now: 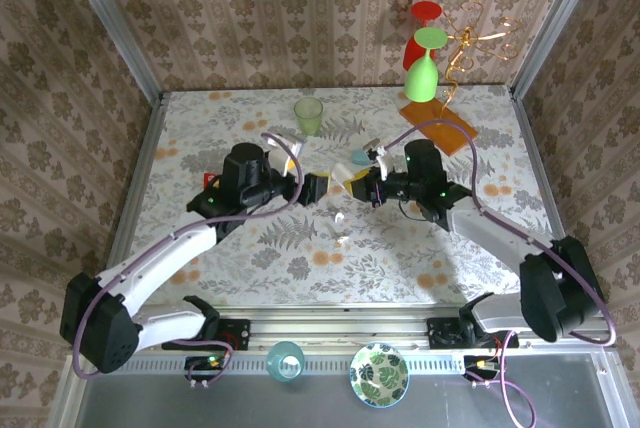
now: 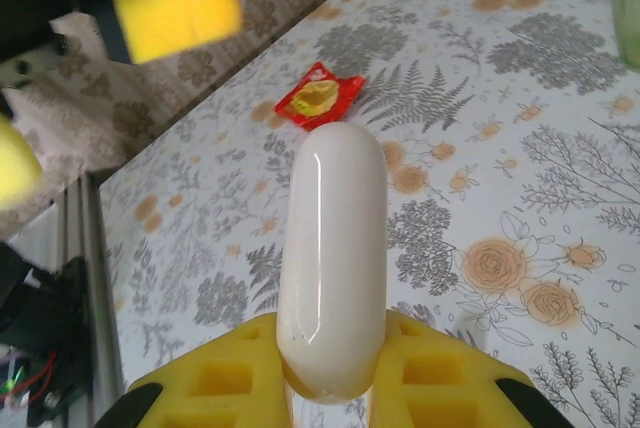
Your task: Insert wireless bluetooth earbuds into charging case
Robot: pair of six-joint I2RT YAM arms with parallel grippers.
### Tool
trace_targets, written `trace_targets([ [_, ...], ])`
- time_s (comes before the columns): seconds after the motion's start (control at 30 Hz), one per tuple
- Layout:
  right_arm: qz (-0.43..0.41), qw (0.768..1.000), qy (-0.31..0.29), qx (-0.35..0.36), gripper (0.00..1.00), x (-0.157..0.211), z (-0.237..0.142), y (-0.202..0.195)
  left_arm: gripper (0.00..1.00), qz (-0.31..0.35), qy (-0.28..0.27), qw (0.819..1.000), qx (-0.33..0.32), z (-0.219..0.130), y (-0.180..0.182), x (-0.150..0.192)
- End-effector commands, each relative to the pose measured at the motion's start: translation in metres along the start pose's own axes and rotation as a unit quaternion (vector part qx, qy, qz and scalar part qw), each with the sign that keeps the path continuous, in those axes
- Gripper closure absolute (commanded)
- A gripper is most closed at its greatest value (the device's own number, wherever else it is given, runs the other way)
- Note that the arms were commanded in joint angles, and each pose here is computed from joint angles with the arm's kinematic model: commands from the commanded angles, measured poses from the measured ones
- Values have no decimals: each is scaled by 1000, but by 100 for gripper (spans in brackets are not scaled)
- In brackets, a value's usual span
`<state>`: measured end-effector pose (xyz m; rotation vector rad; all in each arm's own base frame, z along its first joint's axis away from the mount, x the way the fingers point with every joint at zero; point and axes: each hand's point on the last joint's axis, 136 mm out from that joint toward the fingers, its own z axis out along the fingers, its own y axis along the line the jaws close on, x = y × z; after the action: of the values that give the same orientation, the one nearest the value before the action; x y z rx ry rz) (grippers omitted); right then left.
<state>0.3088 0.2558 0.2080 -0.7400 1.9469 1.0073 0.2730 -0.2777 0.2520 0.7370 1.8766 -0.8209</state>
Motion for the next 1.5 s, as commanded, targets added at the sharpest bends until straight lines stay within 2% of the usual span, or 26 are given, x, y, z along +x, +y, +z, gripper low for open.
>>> trace_targets([
  [0.0, -40, 997, 37, -52, 85, -2, -18, 31, 3, 107, -30, 989, 98, -8, -36, -8],
  [0.1, -58, 993, 50, -91, 85, -6, -28, 53, 3, 107, -17, 982, 153, -8, -52, -1],
  [0.23, -84, 986, 67, -126, 86, -9, -38, 77, 11, 104, -6, 964, 245, -15, -79, 7],
  [0.37, -101, 981, 73, -151, 85, -10, -42, 94, 24, 113, -4, 952, 286, -21, -92, 13],
  [0.6, -112, 976, 62, -179, 89, -15, -42, 106, 53, 130, -49, 931, 337, -33, -110, 6],
  [0.67, -114, 975, 57, -180, 89, -17, -42, 106, 56, 132, -54, 927, 346, -36, -113, 6],
  [0.97, -129, 975, 25, -182, 89, -25, -50, 112, 62, 142, -61, 925, 347, -42, -115, 8],
  [1.1, -120, 975, 33, -186, 89, -22, -48, 110, 72, 143, -62, 925, 347, -41, -115, 7],
  [1.17, -118, 975, 36, -187, 89, -20, -47, 110, 73, 145, -64, 924, 348, -42, -116, 5],
  [1.37, -117, 976, 45, -179, 89, -16, -44, 106, 60, 145, -73, 926, 340, -43, -115, 1],
  [1.47, -120, 976, 44, -175, 89, -15, -44, 104, 60, 143, -76, 928, 334, -42, -113, -1],
])
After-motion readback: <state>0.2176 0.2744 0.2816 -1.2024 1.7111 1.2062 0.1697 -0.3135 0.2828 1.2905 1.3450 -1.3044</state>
